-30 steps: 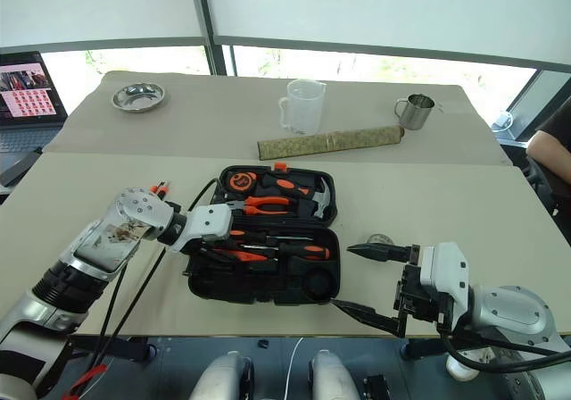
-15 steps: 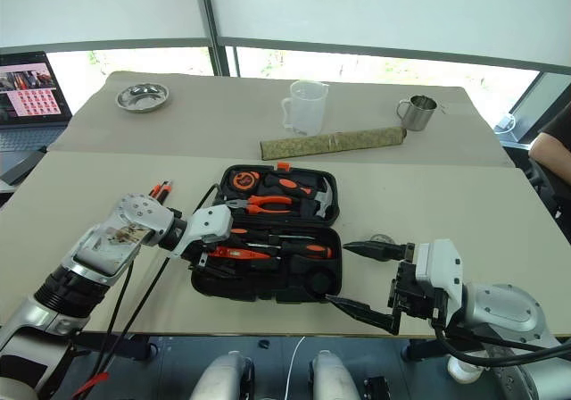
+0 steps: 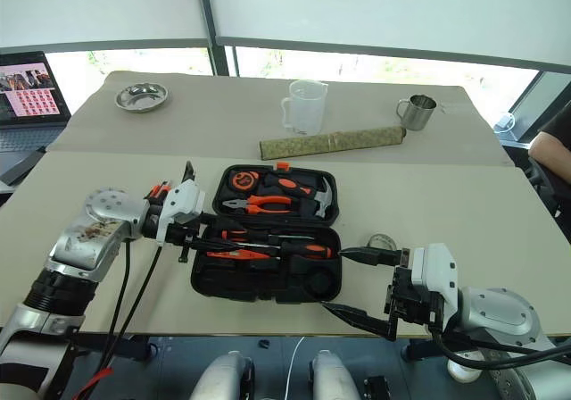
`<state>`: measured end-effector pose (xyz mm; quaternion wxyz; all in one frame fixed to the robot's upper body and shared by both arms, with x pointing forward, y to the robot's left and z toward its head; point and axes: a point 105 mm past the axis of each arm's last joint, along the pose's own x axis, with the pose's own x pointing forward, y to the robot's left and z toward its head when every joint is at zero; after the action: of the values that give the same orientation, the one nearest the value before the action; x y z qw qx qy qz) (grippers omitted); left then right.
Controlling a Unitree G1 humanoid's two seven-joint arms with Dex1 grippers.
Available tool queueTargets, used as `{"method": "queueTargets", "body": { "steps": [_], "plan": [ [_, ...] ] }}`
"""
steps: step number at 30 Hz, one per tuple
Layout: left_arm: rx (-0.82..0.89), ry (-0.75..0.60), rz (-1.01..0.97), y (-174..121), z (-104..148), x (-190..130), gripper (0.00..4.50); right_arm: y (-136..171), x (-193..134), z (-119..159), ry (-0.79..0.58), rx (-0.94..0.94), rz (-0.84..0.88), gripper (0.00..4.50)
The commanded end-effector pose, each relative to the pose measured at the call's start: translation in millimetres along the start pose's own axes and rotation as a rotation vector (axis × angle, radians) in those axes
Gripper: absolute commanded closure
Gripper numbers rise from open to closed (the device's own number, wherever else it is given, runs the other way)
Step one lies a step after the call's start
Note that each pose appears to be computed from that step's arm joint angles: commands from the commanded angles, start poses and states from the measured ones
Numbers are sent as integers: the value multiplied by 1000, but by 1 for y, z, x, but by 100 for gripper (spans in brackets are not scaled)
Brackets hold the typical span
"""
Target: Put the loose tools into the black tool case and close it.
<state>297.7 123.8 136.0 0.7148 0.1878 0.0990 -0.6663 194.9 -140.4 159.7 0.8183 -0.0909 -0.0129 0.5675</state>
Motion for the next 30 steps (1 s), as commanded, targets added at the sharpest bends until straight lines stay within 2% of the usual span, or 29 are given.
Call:
{"method": "queueTargets", "body": {
  "steps": [1, 2, 12, 20, 22, 25, 26, 29, 30],
  "plan": [
    [47, -41, -33, -5, -2, 8, 431, 2, 4, 10, -34, -23, 20, 0],
    [49, -41, -24, -5, -5, 11, 449, 1, 4, 10, -35, -25, 20, 0],
    [16, 37, 22, -2, -36, 20, 449, 1, 5, 11, -40, -24, 13, 0],
    [-35, 113, 5, -12, -59, 18, 449, 0, 5, 11, -41, -23, 9, 0],
    [-69, 67, 52, -8, -57, 16, 449, -1, 4, 11, -46, -23, 0, 0],
    [-121, -129, 96, -7, -33, 5, 449, -5, 2, 10, -61, -25, -27, 0],
    [-111, -181, 129, -4, -26, -1, 424, -6, 1, 10, -65, -30, -34, 0],
    [-46, -284, 346, 4, -13, -44, 351, -12, -10, 8, -79, -52, -79, 0],
    [-43, -293, 392, 4, -13, -54, 305, -13, -12, 8, -82, -55, -88, 0]
  ]
}}
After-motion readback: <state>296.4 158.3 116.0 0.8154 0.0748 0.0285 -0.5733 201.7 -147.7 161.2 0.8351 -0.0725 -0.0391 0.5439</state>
